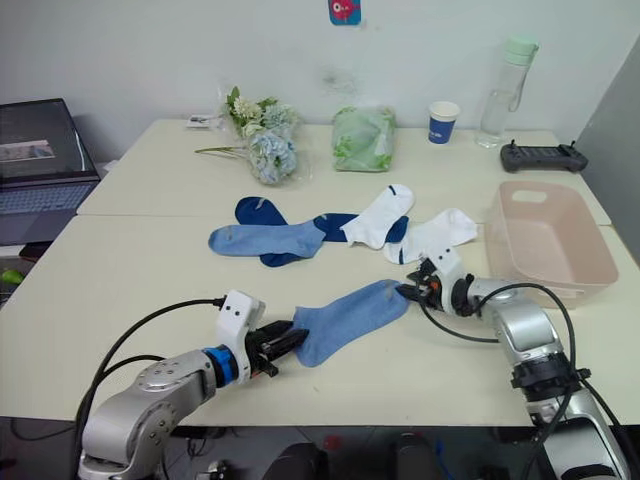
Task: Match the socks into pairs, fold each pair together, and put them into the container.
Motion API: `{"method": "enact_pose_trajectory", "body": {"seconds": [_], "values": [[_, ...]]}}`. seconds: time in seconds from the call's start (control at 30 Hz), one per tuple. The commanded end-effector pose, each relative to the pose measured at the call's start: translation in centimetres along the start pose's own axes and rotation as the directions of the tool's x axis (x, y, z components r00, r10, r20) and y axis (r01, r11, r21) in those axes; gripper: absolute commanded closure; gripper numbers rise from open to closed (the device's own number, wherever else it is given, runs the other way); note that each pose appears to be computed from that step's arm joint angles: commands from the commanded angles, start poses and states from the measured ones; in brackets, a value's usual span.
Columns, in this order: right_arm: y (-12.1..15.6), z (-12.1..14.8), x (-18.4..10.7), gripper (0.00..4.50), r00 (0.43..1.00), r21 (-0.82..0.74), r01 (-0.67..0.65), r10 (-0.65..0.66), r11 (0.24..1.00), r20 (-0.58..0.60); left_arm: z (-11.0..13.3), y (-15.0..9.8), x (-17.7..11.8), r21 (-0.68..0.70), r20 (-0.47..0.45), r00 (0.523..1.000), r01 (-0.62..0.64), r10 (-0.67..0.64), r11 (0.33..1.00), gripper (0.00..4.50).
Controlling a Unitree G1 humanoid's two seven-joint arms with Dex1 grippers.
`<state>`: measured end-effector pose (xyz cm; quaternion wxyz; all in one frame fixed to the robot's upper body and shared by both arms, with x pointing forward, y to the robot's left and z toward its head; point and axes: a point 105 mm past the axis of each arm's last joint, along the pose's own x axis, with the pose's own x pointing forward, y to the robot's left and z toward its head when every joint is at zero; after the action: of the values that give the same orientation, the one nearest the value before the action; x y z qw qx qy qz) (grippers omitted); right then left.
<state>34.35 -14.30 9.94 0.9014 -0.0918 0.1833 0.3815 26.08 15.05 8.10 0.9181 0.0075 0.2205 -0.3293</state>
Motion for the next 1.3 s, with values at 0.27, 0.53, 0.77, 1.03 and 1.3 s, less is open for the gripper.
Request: {"method": "enact_pose_trajectory", "body": {"seconds": [0.27, 0.53, 0.77, 1.03, 1.3], "values": [[3.2, -1.3, -2.4, 0.79, 1.000, 0.089, 0.007, -0.008, 0.996, 0.007, 4.8, 2.2, 1.3, 0.322, -0.011, 0.956, 0.280, -0.292, 0.904, 1.01], [4.1, -1.9, -0.5, 0.79, 0.998, 0.147, 0.061, -0.065, 0.987, 0.022, 5.8, 1.3, 5.9, 0.433, -0.123, 0.884, 0.456, -0.450, 0.777, 1.01], [5.1, -1.4, -0.3, 2.70, 0.998, 0.168, 0.021, -0.030, 0.986, 0.049, 4.8, 1.5, 6.8, 0.437, -0.218, 0.848, 0.527, -0.483, 0.729, 1.86], [4.6, -0.6, -0.1, 4.50, 0.997, 0.188, 0.012, -0.026, 0.982, 0.072, 4.5, 1.2, 6.1, 0.393, -0.205, 0.843, 0.537, -0.498, 0.747, 4.40], [2.7, 2.2, 1.8, 4.50, 0.993, 0.119, -0.007, -0.007, 0.993, 0.114, 3.1, -2.5, 5.0, 0.145, -0.126, 0.852, 0.523, -0.508, 0.840, 4.46]]}}
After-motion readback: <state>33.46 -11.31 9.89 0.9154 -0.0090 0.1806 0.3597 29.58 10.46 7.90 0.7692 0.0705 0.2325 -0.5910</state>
